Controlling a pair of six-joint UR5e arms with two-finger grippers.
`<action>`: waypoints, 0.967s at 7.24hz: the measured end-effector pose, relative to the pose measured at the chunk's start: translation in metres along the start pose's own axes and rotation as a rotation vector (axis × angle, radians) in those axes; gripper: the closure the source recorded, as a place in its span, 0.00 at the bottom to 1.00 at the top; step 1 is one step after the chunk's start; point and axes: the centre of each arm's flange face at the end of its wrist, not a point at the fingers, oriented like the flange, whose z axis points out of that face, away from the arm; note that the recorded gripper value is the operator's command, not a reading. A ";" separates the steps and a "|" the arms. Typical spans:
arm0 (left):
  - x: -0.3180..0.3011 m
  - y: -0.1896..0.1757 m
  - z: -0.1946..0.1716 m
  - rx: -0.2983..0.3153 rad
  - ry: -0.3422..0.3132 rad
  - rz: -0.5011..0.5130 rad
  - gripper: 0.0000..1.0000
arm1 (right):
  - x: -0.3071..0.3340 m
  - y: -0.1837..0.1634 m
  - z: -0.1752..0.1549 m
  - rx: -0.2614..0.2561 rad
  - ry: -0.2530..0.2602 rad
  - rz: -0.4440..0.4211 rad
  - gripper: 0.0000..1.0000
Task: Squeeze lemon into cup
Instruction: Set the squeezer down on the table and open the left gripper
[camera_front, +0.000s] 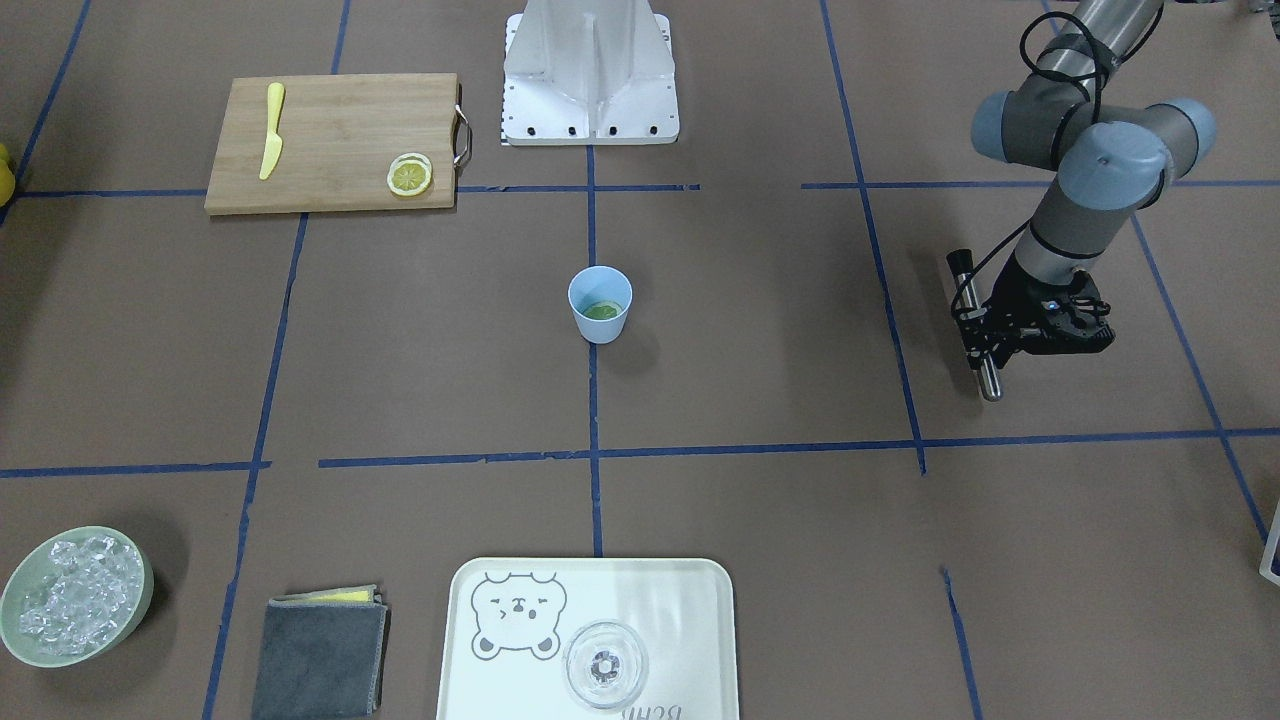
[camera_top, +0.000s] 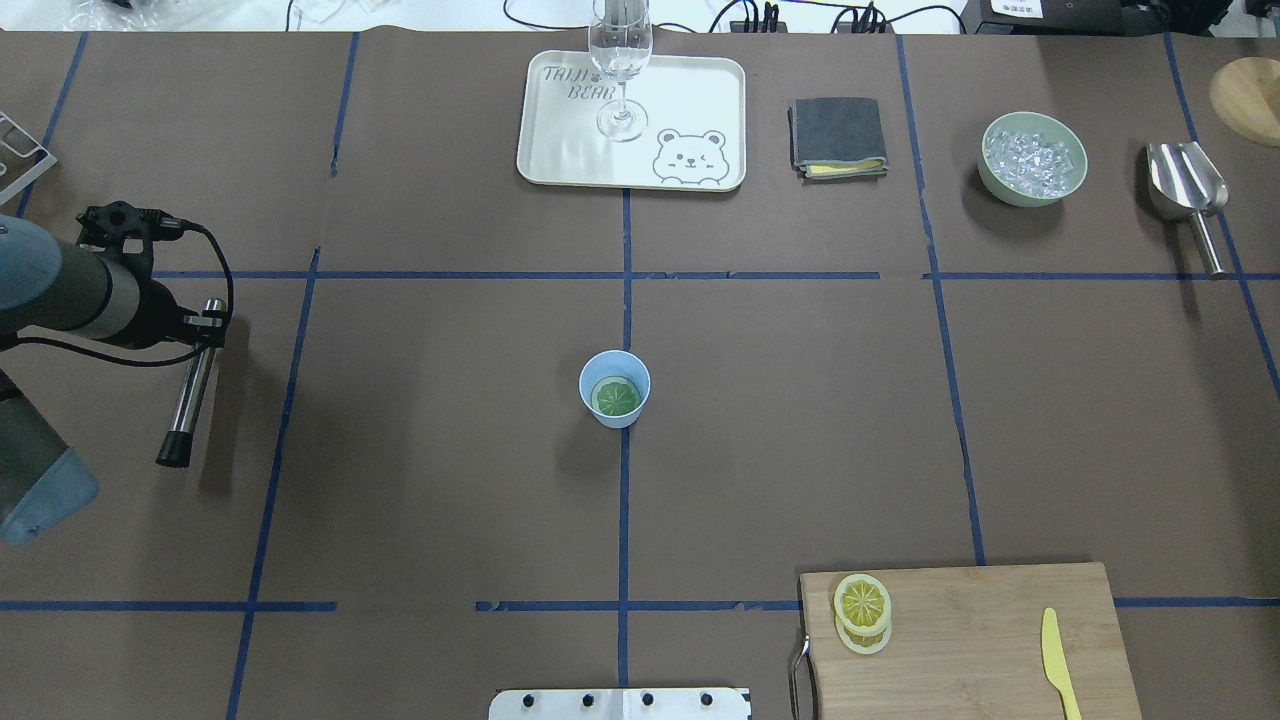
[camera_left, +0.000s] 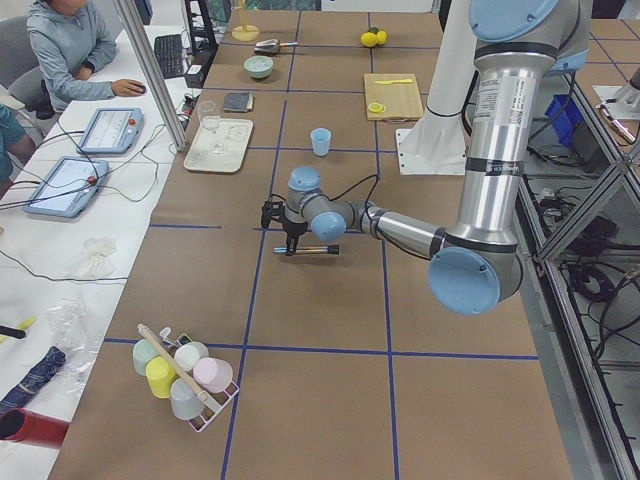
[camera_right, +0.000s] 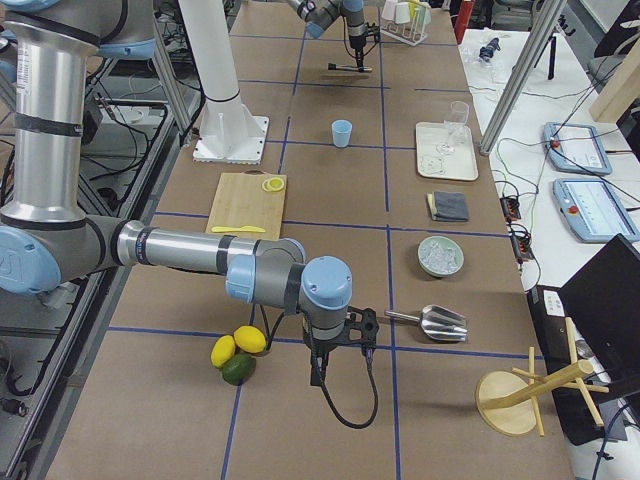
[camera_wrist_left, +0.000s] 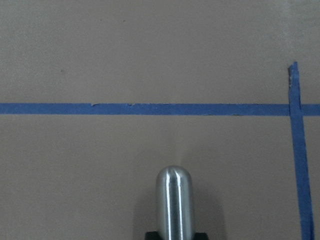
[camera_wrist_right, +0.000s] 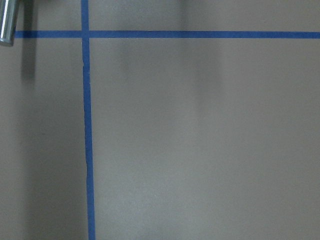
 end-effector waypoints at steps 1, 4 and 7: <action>0.000 0.000 0.000 0.001 0.000 0.013 0.00 | 0.000 0.000 0.000 0.000 0.000 0.000 0.00; 0.002 -0.002 -0.013 0.014 0.016 0.031 0.00 | 0.000 0.000 0.000 -0.001 0.000 0.001 0.00; -0.042 -0.011 -0.069 0.062 0.015 0.114 0.00 | 0.000 0.000 0.001 -0.001 0.000 0.000 0.00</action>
